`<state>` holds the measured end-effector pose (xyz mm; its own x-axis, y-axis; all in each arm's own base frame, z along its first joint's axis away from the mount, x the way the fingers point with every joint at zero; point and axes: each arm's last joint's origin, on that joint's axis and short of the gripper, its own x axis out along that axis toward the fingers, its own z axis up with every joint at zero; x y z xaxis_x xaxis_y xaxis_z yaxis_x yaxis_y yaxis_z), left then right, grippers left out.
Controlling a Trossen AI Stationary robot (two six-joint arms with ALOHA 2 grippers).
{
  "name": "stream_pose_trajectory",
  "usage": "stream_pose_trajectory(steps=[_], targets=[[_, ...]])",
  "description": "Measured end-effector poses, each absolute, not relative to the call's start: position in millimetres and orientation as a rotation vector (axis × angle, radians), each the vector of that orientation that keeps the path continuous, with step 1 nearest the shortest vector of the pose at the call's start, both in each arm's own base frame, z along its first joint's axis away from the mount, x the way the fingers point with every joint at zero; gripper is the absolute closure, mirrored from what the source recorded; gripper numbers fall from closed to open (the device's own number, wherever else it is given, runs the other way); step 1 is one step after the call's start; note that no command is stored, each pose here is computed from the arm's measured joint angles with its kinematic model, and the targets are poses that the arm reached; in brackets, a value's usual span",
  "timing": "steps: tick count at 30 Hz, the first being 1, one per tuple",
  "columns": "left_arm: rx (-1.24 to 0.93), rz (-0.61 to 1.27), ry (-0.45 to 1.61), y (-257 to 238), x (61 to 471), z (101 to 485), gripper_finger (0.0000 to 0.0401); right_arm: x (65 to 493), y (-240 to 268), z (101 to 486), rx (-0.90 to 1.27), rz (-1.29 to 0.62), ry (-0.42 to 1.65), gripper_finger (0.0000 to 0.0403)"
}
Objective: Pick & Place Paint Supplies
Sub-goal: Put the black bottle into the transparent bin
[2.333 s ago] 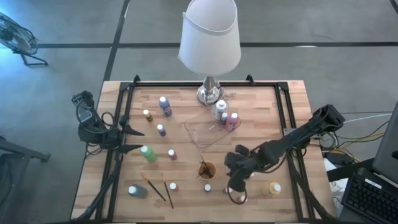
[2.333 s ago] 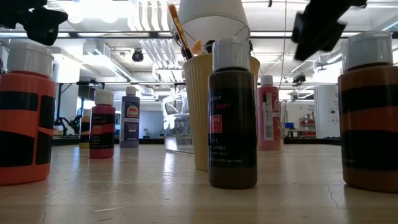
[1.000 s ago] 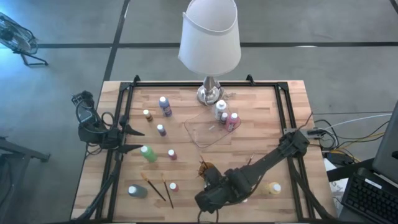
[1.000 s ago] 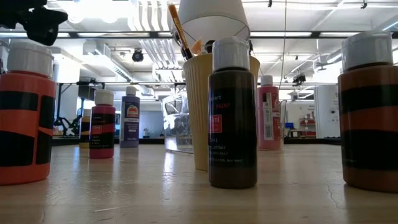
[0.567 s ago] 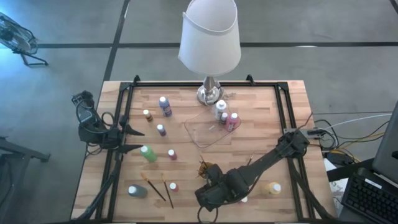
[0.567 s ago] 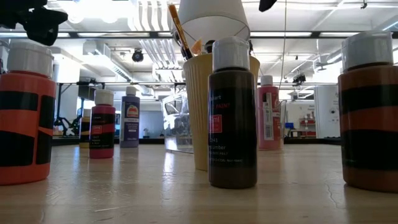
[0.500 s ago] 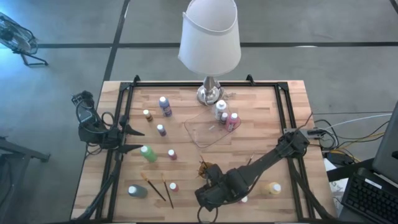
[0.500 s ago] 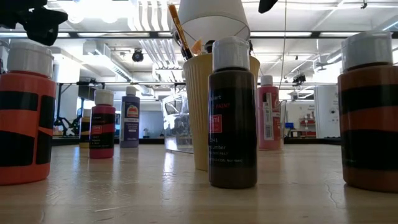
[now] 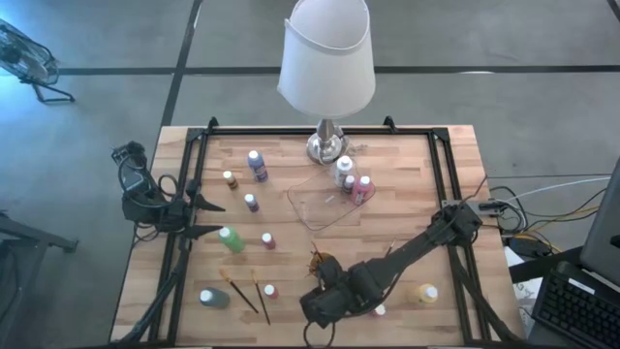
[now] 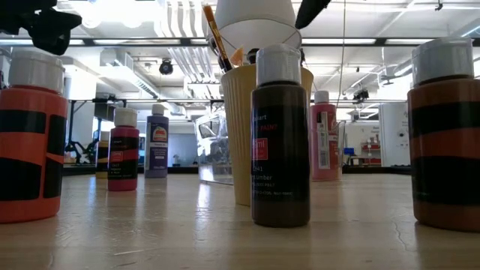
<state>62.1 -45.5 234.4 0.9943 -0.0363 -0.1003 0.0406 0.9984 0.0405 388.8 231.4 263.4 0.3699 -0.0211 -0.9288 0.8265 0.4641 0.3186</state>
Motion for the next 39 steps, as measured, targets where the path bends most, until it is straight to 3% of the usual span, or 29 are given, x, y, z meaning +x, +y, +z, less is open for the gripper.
stream_pose_trajectory(steps=[16, 31, 39], targets=[[0.042, -0.039, 0.1, -45, 62, 234, 0.0183, 388, 231, 249, 0.911, -0.687, 1.049, 0.0236], [0.042, -0.039, 0.099, -45, 62, 234, 0.0183, 389, 231, 228, 0.903, -0.688, 1.034, 0.0205], [0.042, -0.039, 0.099, -46, 62, 234, 0.0183, 390, 231, 215, 0.907, -0.684, 1.025, 0.0208]])
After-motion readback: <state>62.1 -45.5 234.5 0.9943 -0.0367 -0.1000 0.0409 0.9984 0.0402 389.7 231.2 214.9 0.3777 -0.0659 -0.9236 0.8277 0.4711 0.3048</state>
